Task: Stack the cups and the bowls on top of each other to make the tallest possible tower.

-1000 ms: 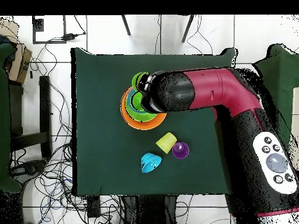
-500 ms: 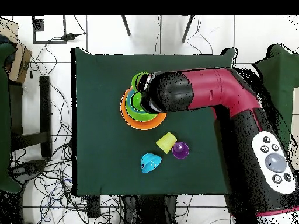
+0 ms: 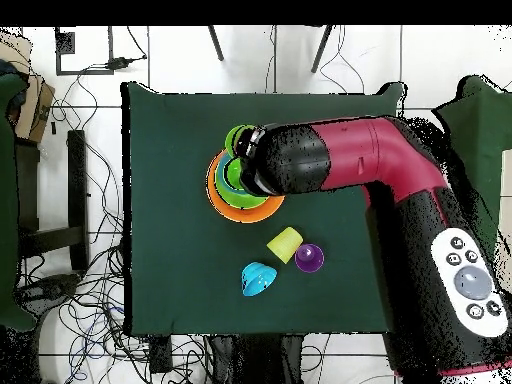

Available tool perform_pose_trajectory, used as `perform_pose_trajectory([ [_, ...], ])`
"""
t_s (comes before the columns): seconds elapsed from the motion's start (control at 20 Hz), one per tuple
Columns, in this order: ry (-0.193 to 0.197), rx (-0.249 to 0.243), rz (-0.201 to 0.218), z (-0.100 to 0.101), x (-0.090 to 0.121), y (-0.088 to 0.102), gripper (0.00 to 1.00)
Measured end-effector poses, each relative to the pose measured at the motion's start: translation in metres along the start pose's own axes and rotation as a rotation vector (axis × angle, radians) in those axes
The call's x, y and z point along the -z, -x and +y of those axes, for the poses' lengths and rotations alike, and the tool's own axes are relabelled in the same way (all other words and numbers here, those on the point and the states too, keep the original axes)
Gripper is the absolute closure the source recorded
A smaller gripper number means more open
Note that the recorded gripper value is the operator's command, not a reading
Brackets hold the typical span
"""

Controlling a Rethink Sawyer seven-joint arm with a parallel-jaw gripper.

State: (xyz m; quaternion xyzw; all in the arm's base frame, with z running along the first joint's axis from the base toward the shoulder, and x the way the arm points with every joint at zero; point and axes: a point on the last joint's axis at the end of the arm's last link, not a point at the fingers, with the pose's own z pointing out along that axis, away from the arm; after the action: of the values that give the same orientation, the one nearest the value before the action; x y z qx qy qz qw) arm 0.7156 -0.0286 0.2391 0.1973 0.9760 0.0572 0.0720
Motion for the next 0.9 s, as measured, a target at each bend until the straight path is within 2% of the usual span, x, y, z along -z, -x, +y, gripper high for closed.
perform_pose_trajectory([
  [0.9, -0.024, 0.021, -0.011, 0.001, 0.013, -0.011, 1.0],
])
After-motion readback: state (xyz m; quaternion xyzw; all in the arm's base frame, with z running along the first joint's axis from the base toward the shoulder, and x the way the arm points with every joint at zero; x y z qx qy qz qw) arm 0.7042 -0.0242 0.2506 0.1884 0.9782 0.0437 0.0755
